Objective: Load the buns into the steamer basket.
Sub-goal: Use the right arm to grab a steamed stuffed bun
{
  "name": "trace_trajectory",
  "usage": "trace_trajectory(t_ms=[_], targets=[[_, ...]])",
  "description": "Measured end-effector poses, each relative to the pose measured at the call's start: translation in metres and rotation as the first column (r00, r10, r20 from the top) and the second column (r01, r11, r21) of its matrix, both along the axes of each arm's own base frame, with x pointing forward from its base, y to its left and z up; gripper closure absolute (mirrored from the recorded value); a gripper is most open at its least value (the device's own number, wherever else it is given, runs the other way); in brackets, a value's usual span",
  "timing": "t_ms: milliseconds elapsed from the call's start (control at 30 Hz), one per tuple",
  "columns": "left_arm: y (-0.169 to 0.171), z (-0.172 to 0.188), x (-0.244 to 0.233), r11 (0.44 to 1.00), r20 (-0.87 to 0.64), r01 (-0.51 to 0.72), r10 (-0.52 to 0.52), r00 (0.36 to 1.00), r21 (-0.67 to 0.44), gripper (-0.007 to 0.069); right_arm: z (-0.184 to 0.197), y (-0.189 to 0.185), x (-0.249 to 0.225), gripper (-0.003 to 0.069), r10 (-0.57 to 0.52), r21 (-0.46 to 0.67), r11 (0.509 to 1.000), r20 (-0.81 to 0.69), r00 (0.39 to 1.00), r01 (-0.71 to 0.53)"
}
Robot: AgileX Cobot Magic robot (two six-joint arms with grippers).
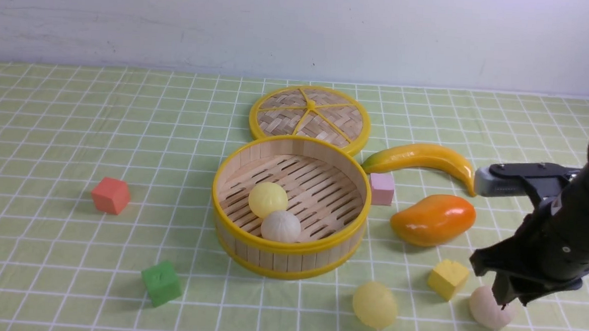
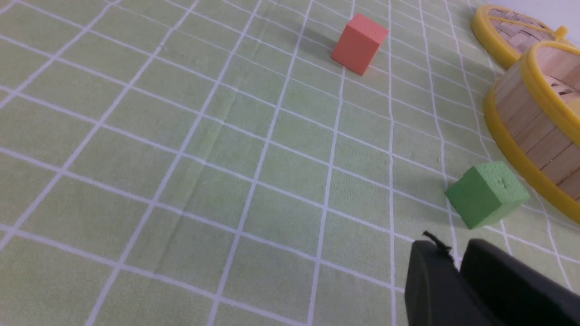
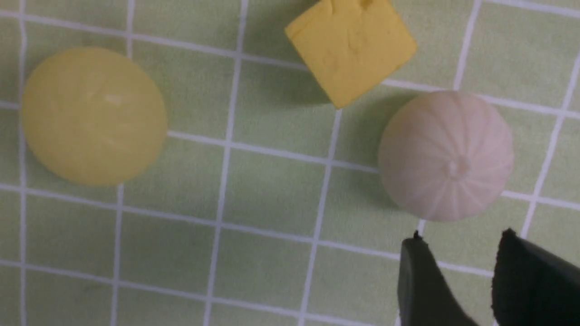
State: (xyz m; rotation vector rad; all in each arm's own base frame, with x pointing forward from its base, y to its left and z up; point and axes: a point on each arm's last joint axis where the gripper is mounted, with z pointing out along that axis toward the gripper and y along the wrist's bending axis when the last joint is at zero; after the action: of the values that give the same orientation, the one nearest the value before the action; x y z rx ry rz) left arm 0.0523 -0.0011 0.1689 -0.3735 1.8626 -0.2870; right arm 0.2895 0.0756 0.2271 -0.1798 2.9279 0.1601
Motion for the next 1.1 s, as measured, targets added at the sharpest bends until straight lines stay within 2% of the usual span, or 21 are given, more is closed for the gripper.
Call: trace_trajectory(t_ms=[400,800,900,1033,1100], targets=[[0.0,0.0,0.0,1.0,0.001,0.0,0.0,1.0,0.0,0.0515,-0.027,0.0,0.023,0.042,0.019,-0.092,0.996,-0.035,0.999,-0.022],[0.0,0.0,0.0,1.0,0.001,0.0,0.0,1.0,0.0,0.0504,-0.045,0.001,0.027,0.0426,0.036,-0.099,0.994,-0.086,0.996,-0.044],[0.0,0.0,0.0,1.0,0.001,0.0,0.0,1.0,0.0,0.0501,-0.044,0.003,0.027,0.0485,0.061,-0.087,0.994,-0.088,0.994,-0.068],[0.0,0.0,0.0,1.0,0.001,0.0,0.0,1.0,0.0,0.0497,-0.044,0.004,0.027,0.0643,0.063,-0.079,0.994,-0.09,0.994,-0.07],[0.0,0.0,0.0,1.0,0.001,0.0,0.0,1.0,0.0,0.0496,-0.043,0.004,0.027,0.0657,0.064,-0.078,0.994,-0.092,0.994,-0.071]])
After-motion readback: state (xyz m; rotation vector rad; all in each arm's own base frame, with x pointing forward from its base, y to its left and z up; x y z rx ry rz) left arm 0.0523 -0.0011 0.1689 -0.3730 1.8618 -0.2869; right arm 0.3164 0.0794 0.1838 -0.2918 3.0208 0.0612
